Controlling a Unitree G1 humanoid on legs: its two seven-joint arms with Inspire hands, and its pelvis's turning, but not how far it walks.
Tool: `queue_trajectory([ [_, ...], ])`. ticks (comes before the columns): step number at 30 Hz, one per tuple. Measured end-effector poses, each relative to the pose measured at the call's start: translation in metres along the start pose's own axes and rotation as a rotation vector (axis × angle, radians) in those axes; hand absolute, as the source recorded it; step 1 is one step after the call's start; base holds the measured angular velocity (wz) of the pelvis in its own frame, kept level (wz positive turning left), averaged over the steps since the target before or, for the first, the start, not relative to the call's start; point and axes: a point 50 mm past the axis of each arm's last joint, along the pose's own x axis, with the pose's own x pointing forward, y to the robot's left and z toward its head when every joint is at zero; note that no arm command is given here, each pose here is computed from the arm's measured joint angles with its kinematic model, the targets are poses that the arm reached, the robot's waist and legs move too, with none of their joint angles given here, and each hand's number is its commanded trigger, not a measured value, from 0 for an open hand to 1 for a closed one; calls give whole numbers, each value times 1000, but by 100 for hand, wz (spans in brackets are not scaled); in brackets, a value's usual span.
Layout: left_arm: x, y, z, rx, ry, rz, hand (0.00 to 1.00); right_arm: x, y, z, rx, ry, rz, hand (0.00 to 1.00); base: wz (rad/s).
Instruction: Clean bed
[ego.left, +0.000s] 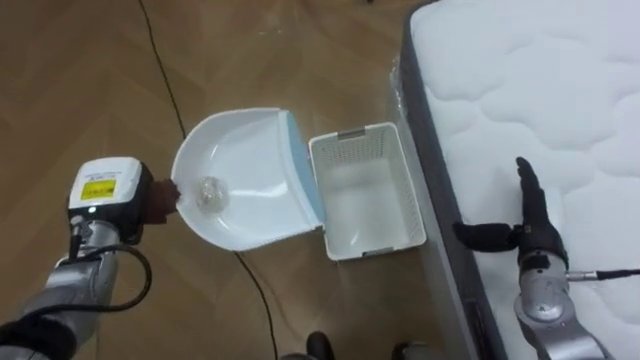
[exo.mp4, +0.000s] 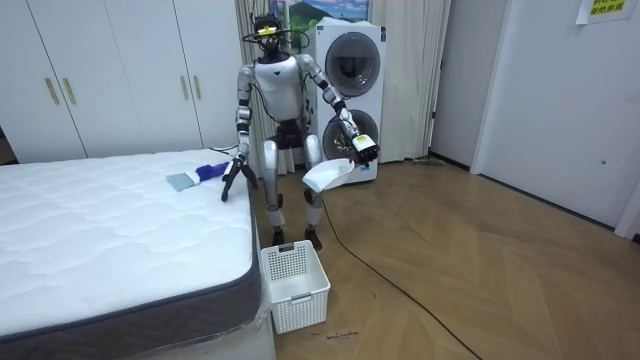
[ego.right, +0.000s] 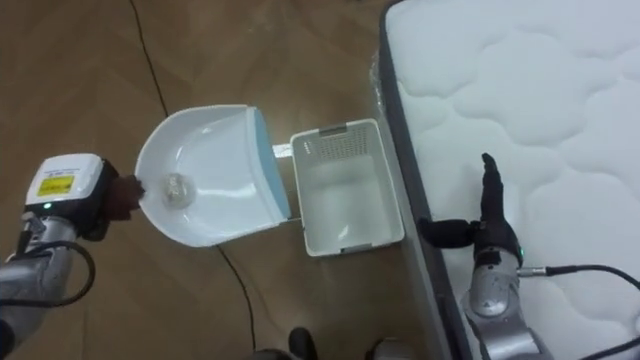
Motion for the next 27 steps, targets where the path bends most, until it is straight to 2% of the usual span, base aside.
queue_trajectory([
  [7, 7, 8, 1, 121, -34, -31, 100, 7, -3, 19, -88, -103, 7, 0, -8],
  [19, 6, 2, -11, 164, 17, -131, 100, 3, -2, 25, -139, -167, 13, 0, 0],
  [27, 17, 23, -29, 235, 68, -117, 100, 4, 0, 31, -166, -200, 3, 0, -2],
])
